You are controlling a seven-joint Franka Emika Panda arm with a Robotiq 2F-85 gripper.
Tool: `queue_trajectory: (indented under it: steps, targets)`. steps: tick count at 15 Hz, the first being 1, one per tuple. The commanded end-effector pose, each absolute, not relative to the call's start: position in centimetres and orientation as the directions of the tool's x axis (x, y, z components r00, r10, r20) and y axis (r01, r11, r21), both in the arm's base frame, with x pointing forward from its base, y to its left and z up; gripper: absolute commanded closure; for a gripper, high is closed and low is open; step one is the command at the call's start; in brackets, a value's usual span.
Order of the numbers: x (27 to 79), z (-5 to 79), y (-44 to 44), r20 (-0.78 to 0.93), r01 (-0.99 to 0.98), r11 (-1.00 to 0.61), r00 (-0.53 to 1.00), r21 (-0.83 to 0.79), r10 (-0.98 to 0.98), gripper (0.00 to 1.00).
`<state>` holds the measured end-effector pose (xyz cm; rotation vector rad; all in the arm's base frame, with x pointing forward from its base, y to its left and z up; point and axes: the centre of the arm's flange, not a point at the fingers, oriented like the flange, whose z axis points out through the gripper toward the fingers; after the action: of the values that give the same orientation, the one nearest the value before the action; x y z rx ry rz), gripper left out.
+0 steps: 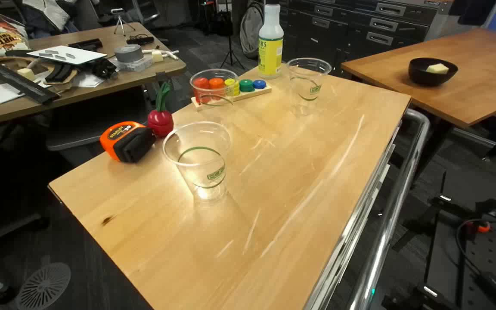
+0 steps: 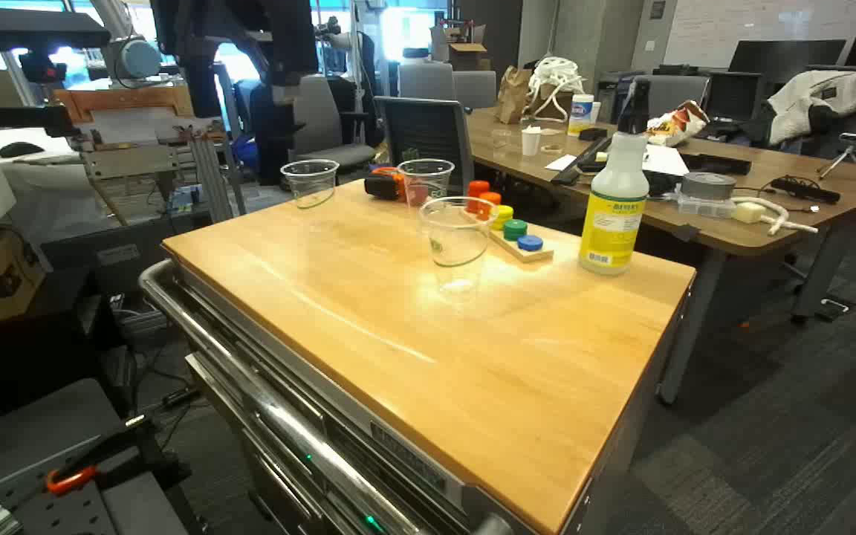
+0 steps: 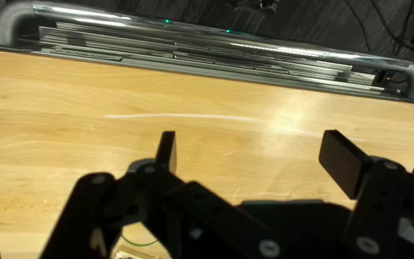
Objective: Place the plastic cups in one another
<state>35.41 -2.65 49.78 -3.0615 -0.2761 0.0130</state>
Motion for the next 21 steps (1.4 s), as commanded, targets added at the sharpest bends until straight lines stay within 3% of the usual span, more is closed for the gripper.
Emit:
queue_trajectory:
  steps: [1,11,21]
  targets:
    - [35.5,50.0,-2.7,0.002,0.178,-0.982,0.984,-0.067,0.179,0.00]
    - [36.8,50.5,-3.3,0.009,0.158,-0.985,0.987,-0.063,0.157,0.00]
    - [50.7,48.2,-7.4,0.015,0.095,-0.994,0.995,-0.044,0.094,0.00]
